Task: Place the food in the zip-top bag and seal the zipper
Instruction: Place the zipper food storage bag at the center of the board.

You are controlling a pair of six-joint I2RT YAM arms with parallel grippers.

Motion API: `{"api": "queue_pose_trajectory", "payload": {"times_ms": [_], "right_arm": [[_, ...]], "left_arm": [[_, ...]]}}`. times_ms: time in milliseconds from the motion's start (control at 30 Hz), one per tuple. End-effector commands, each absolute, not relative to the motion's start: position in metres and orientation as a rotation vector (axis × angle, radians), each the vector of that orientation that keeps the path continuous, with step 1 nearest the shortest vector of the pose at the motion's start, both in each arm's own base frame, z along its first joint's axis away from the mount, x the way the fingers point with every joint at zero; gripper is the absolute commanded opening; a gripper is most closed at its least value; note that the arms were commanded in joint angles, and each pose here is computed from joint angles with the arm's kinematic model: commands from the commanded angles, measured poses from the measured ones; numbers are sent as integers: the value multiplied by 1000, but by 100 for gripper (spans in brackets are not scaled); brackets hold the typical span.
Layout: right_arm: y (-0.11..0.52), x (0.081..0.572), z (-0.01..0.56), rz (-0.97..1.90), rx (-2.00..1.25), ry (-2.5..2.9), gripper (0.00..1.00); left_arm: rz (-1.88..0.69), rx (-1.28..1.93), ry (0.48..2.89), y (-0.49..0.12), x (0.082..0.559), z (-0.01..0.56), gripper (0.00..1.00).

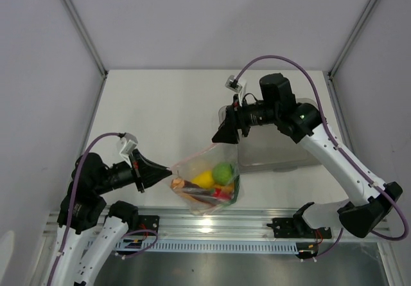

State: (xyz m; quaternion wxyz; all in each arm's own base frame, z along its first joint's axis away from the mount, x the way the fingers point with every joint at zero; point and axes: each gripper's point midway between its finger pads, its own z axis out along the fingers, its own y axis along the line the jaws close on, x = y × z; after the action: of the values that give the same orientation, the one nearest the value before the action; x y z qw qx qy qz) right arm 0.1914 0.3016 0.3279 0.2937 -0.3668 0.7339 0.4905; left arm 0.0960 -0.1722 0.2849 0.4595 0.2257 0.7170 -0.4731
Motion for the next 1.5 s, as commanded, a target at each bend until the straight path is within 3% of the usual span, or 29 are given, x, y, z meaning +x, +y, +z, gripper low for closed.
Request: {"api": "queue_pose_trajectory", "payload": {"times_ms": [0,133,500,1200,1300,1467], "right_arm": [[305,193,352,1162,-1069,1869,69],[327,186,371,1136,-1218,1760,77],[387,136,343,1105,-1610,1718,70],[415,113,322,1210,-1777,1697,65],[416,112,318,1226,-1789,1704,61],[417,109,315,1251,-1804,1706,43]], "left_arm": [[-1184,641,1706,-176,90,300,1],[-1203,665,1705,-178,88,300,1],[-1213,693,1690,-179,84,306,1],[-1236,723,1657,-181,78,313,1],[-1239,721,1658,-181,78,313,0],[-1236,719,1655,-180,76,313,1]]}}
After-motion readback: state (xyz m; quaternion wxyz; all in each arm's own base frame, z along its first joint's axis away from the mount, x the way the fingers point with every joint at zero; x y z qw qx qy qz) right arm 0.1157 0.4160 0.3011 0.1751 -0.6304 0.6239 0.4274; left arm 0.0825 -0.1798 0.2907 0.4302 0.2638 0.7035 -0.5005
